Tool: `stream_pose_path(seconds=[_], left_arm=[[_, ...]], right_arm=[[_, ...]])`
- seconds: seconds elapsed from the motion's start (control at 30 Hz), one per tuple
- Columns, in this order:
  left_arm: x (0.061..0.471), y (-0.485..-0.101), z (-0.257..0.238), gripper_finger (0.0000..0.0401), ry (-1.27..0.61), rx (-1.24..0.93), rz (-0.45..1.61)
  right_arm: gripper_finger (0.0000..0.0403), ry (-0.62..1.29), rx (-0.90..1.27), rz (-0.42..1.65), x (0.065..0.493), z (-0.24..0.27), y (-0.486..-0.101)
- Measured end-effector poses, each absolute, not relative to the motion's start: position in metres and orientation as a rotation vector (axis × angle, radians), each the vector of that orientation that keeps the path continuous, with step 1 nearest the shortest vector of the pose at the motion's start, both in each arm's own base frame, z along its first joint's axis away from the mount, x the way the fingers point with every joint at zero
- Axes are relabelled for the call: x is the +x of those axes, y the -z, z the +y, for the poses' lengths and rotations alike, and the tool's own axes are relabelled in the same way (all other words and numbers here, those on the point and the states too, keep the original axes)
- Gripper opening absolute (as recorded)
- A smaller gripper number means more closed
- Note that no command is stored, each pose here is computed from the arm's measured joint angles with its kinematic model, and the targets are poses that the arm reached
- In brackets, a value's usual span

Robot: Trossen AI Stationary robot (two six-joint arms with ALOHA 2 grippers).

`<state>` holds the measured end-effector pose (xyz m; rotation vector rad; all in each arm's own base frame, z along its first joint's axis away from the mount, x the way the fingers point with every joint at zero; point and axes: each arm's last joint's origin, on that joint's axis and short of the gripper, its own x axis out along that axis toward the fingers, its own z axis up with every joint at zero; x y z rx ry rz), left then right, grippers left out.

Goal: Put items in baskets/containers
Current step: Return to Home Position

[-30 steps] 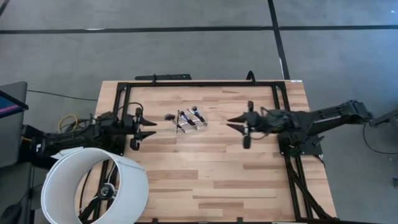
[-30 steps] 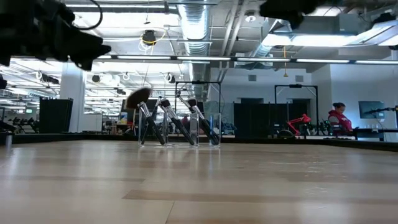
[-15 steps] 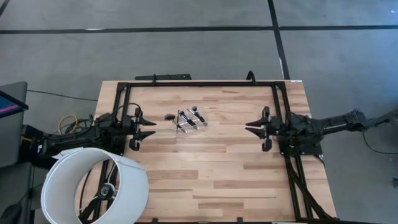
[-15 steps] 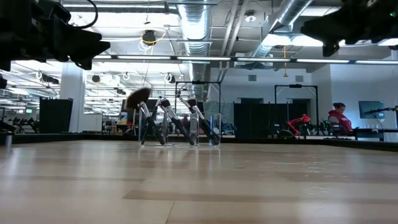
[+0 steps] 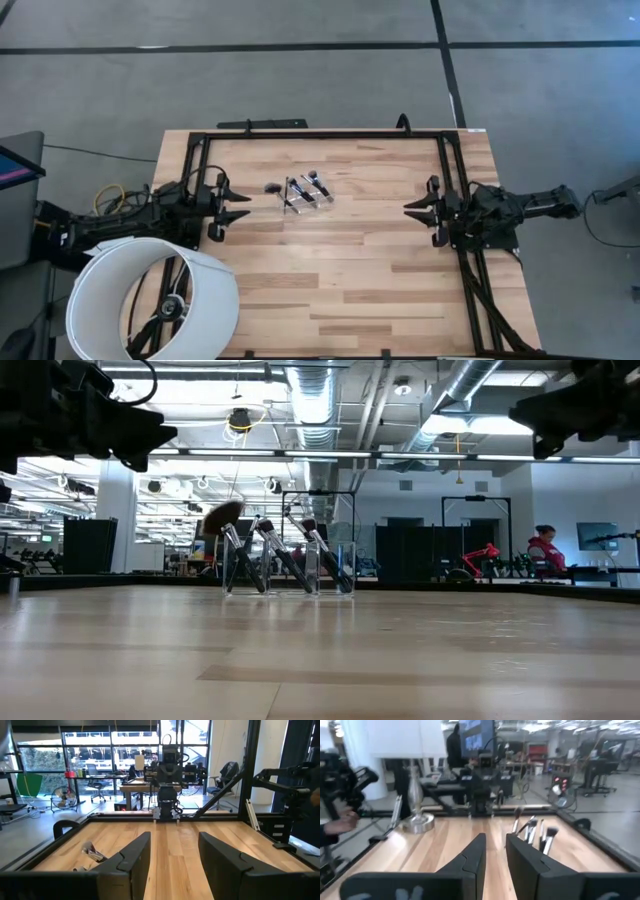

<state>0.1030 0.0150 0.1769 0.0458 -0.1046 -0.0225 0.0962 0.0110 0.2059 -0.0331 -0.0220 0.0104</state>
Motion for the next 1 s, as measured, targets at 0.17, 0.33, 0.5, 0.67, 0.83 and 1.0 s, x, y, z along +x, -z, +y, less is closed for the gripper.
stream_pose_path(seconds=[0.17,0.33,0.5,0.67,0.83,1.0], left_arm=[[0.103,-0.177,0.015,0.0163,0.022,0.046,-0.109],[0.103,-0.178,0.015,0.0163,0.022,0.047,-0.111],[0.103,-0.178,0.015,0.0163,0.022,0.047,-0.113],[0.103,-0.178,0.015,0.0163,0.022,0.048,-0.118],[0.103,-0.179,0.015,0.0163,0.022,0.049,-0.121],[0.103,-0.179,0.015,0.0163,0.022,0.049,-0.125]], right_arm=[[0.0066,-0.035,-0.038,0.025,0.096,0.012,-0.197],[0.0065,-0.053,-0.027,-0.008,0.099,0.013,-0.18],[0.0065,-0.097,-0.056,-0.037,0.098,0.014,-0.17],[0.0065,-0.136,-0.03,-0.009,0.098,0.015,-0.167],[0.0065,-0.143,-0.029,0.002,0.098,0.015,-0.166],[0.0065,-0.139,0.074,0.015,0.098,0.015,-0.165]])
